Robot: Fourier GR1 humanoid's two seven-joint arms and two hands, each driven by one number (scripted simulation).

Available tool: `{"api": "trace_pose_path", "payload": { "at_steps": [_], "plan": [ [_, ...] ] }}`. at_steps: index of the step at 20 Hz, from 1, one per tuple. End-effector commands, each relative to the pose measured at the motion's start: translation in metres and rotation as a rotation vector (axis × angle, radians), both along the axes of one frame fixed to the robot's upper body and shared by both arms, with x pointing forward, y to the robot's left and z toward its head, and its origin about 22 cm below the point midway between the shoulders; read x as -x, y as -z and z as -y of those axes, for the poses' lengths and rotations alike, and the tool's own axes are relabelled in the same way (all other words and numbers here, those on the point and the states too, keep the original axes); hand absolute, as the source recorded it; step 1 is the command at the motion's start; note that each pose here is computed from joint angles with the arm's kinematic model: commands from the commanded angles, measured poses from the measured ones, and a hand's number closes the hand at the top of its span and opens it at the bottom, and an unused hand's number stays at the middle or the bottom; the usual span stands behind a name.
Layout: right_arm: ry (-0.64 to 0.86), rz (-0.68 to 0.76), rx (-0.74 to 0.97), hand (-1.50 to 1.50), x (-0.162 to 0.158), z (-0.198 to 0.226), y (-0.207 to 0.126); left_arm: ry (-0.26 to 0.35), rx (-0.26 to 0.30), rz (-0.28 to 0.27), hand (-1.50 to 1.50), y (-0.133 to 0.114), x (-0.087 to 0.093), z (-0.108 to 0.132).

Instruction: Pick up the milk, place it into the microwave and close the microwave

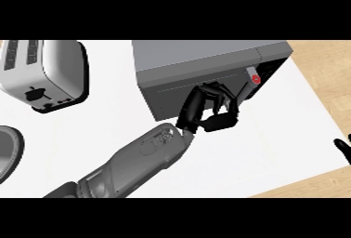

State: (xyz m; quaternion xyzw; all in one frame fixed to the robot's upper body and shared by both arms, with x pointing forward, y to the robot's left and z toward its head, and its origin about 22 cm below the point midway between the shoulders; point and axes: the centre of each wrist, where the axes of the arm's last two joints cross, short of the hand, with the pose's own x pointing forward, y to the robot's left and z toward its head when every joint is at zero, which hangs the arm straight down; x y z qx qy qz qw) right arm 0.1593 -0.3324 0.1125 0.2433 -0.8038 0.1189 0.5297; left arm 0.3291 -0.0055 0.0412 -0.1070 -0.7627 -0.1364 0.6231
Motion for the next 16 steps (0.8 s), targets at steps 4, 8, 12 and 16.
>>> {"api": "trace_pose_path", "payload": {
  "at_steps": [4, 8, 12, 16],
  "plan": [
    [-0.022, 0.018, -0.015, -1.5, -0.002, 0.0, -0.01, -0.116, 0.05, -0.055, 1.5, -0.006, -0.025, -0.011],
    [-0.041, 0.018, -0.016, -1.5, -0.003, 0.0, -0.012, -0.151, 0.042, -0.034, 1.5, -0.003, -0.028, -0.014],
    [-0.072, 0.041, -0.003, -1.5, -0.006, 0.001, -0.02, -0.169, 0.076, 0.012, 1.5, -0.005, -0.027, -0.012],
    [-0.104, 0.045, -0.009, -1.5, -0.005, -0.003, -0.022, -0.166, 0.082, 0.03, 1.5, -0.005, -0.028, -0.012]
  ]
}}
